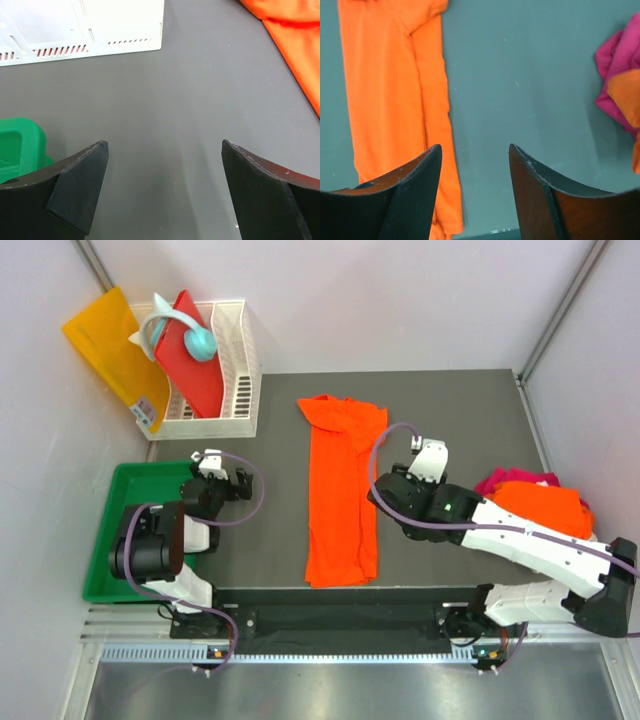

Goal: Fold and stack the t-shirts
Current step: Grab the bottom of the folded rectangular tshirt with both arms

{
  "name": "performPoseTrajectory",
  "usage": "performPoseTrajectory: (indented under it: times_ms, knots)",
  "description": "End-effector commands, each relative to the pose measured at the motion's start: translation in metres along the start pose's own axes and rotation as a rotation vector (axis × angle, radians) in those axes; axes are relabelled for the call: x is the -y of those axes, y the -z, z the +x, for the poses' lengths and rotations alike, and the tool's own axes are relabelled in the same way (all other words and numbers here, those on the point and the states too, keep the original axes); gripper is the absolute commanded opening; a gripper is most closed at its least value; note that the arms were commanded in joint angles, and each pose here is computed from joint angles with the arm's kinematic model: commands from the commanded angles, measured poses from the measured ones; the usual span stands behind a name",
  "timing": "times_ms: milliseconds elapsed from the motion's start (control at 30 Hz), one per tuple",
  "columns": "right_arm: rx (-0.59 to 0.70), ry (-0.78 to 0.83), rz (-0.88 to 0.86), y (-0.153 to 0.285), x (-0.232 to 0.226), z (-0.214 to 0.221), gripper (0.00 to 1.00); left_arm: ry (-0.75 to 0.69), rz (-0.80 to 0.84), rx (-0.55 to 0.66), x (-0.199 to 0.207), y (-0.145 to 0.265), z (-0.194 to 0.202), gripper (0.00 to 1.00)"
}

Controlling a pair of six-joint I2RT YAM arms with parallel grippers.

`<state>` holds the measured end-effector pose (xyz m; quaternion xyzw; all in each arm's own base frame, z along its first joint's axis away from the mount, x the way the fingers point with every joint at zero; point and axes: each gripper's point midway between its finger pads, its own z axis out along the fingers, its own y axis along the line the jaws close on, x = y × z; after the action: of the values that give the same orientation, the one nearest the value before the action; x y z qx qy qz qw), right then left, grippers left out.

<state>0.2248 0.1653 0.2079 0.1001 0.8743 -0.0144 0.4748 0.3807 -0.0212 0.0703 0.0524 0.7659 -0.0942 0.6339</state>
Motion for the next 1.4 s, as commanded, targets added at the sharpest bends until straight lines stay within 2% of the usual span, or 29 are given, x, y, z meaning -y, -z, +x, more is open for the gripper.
performPoseTrajectory:
  times_ms: [0,200,333,500,633,1033,1367]
  knots:
    - [0.090,0.019,-0.035,-0.009,-0.010,-0.016,0.57,-0.019,-0.005,0.076,-0.001,-0.001,-0.018,0.99]
    - [0.157,0.067,-0.068,-0.026,-0.010,-0.022,0.58,-0.019,-0.005,0.076,-0.001,-0.001,-0.018,0.99]
    - [0.218,-0.024,-0.135,-0.039,-0.012,-0.035,0.58,-0.019,-0.005,0.074,-0.001,-0.001,-0.017,0.99]
    - [0.210,-0.034,-0.182,-0.061,-0.010,-0.023,0.58,-0.019,-0.006,0.076,-0.002,-0.001,-0.018,0.99]
    - [0.153,0.048,-0.155,-0.076,-0.019,-0.011,0.57,-0.020,-0.006,0.077,-0.002,-0.001,-0.018,0.99]
    - [0.124,0.073,-0.191,-0.072,-0.030,-0.014,0.56,-0.019,-0.005,0.076,-0.001,-0.001,-0.018,0.99]
    - [0.106,0.219,-0.106,-0.074,-0.006,-0.017,0.57,-0.019,-0.023,0.057,-0.003,-0.006,-0.016,0.99]
